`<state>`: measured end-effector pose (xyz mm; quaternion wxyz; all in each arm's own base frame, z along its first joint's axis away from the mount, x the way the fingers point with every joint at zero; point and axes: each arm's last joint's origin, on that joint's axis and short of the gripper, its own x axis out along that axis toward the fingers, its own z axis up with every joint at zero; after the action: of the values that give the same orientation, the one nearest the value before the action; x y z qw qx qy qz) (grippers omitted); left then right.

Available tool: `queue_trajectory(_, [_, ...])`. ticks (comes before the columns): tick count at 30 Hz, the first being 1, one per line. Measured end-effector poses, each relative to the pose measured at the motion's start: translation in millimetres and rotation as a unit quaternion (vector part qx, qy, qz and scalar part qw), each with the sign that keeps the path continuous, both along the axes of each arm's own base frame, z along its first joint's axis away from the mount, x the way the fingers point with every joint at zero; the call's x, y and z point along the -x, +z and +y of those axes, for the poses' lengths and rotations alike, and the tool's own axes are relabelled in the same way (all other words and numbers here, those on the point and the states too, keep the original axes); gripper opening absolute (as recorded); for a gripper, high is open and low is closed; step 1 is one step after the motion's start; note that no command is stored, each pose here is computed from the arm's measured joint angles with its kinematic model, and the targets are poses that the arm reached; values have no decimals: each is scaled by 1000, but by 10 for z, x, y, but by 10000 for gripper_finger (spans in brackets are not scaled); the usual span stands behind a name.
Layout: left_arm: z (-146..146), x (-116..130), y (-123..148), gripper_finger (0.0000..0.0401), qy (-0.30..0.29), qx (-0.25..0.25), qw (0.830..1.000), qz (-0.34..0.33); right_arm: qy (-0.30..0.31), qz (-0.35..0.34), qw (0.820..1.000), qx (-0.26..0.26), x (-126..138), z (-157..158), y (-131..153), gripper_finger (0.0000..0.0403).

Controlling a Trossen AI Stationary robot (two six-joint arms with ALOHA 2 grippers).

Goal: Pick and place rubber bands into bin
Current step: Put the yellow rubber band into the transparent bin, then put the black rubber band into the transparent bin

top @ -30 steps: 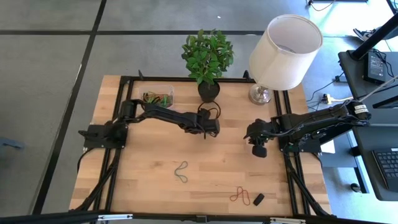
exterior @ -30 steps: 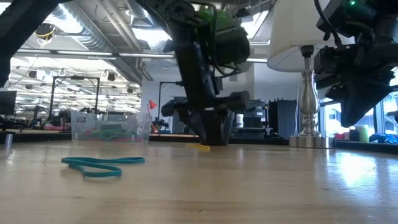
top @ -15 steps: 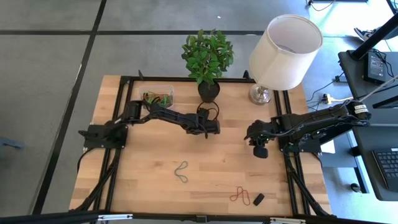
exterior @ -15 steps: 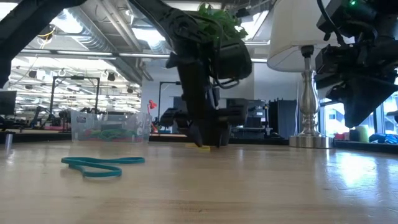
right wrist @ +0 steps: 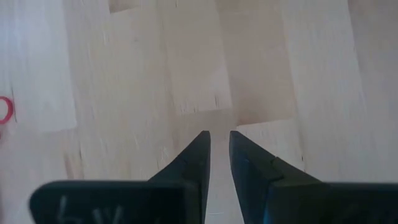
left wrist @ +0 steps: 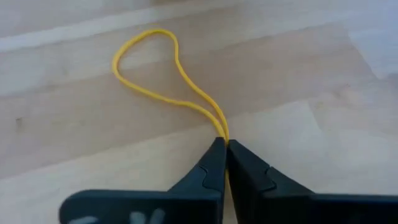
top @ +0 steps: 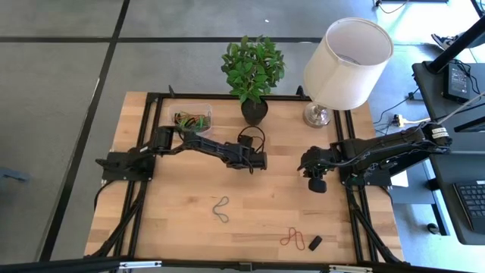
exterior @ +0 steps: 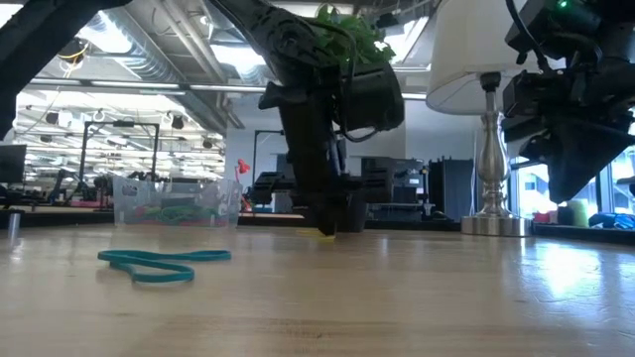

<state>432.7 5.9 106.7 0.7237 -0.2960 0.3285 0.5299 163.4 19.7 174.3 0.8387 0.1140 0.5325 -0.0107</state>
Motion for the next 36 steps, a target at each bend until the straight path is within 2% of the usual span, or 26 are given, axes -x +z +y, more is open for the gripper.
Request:
queue_trajectory(5, [-110, 58, 327, 3, -65, 34, 997, 4, 0, -6, 1000, 0, -10, 1, 5, 64])
queue_trajectory(7, [-123, 113, 589, 2, -85, 23, 996, -4, 1, -13, 1000, 1, -22, 1, 11, 64])
queue_trajectory(11, [-50, 285, 1111, 2, -99, -35, 994, -11, 8, -44, 999, 7, -73, 3, 40, 64])
queue_trajectory(14, [-41, 473, 1462, 2, -114, -63, 991, -8, 5, -75, 997, 9, -124, 6, 71, 64])
queue_trajectory(17, [85, 715, 1761, 2, -109, -88, 990, 15, -4, -109, 994, 19, -176, 2, 109, 64])
queue_trajectory(21, [287, 1093, 2014, 2, -86, -84, 990, 74, -29, -149, 988, 36, -233, -10, 157, 64])
queue_trajectory(25, [531, 1410, 2110, 2, -61, -68, 983, 158, -79, -186, 979, 36, -285, -26, 210, 64])
queue_trajectory(28, [703, 1559, 2075, 1, -63, -49, 979, 189, -116, -209, 970, 39, -312, -41, 242, 64])
queue_trajectory(32, [930, 1696, 1830, 2, -60, -10, 974, 218, -156, -232, 959, 35, -337, -53, 277, 64])
queue_trajectory(36, [1134, 1766, 1547, 1, -82, 26, 976, 201, -187, -241, 952, 14, -346, -55, 290, 64])
